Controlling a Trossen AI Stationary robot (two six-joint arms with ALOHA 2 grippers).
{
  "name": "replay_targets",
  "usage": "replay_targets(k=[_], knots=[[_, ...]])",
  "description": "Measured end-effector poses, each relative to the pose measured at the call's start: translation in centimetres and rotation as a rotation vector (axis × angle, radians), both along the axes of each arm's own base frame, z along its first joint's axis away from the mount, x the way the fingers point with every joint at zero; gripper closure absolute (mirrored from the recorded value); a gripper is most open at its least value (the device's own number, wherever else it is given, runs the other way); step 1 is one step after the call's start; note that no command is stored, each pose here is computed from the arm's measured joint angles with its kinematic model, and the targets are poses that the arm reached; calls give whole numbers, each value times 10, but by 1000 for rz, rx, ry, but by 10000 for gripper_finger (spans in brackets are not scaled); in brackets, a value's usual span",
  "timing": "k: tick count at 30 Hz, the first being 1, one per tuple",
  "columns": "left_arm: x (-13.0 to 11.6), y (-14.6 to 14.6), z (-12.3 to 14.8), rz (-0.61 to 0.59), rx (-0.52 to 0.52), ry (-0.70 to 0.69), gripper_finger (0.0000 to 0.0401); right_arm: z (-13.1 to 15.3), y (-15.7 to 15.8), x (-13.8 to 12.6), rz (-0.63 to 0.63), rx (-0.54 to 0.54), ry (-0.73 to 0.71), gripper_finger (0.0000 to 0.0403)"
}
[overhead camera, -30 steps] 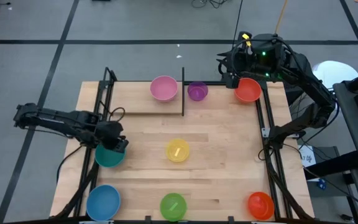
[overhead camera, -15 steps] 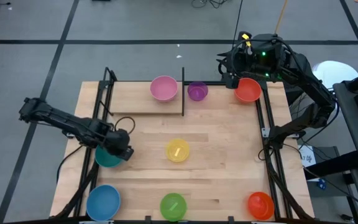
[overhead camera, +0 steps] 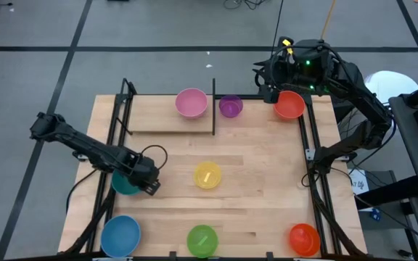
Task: Place and stack bowls onto a shelf
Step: Stack the big green bowl into the pink bowl on the shelf
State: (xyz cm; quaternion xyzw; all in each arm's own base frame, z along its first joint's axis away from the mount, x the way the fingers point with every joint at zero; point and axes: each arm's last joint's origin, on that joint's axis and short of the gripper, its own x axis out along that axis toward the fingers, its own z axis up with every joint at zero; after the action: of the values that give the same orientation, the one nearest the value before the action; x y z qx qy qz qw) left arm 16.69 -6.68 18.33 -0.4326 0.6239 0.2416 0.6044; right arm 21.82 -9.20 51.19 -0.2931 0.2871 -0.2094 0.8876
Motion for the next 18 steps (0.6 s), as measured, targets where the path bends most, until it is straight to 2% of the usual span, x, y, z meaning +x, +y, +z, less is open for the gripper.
replay_targets(k=[3, 6, 11, 14, 18], knots=[[1, -1, -2, -24, 2, 1, 335, 0, 0, 0, 0, 0, 0, 342], [0, 0, -1, -14, 0, 9, 379, 0, 0, 0, 0, 0, 0, 342], [0, 1, 7, 4, -5, -8, 390, 0, 0, 0, 0, 0, 0, 342], [10, 4, 32, 9, -32, -116, 392, 0, 0, 0, 0, 0, 0, 342], [22, 15, 74, -6, 79, -246, 393, 0, 0, 0, 0, 0, 0, 342]])
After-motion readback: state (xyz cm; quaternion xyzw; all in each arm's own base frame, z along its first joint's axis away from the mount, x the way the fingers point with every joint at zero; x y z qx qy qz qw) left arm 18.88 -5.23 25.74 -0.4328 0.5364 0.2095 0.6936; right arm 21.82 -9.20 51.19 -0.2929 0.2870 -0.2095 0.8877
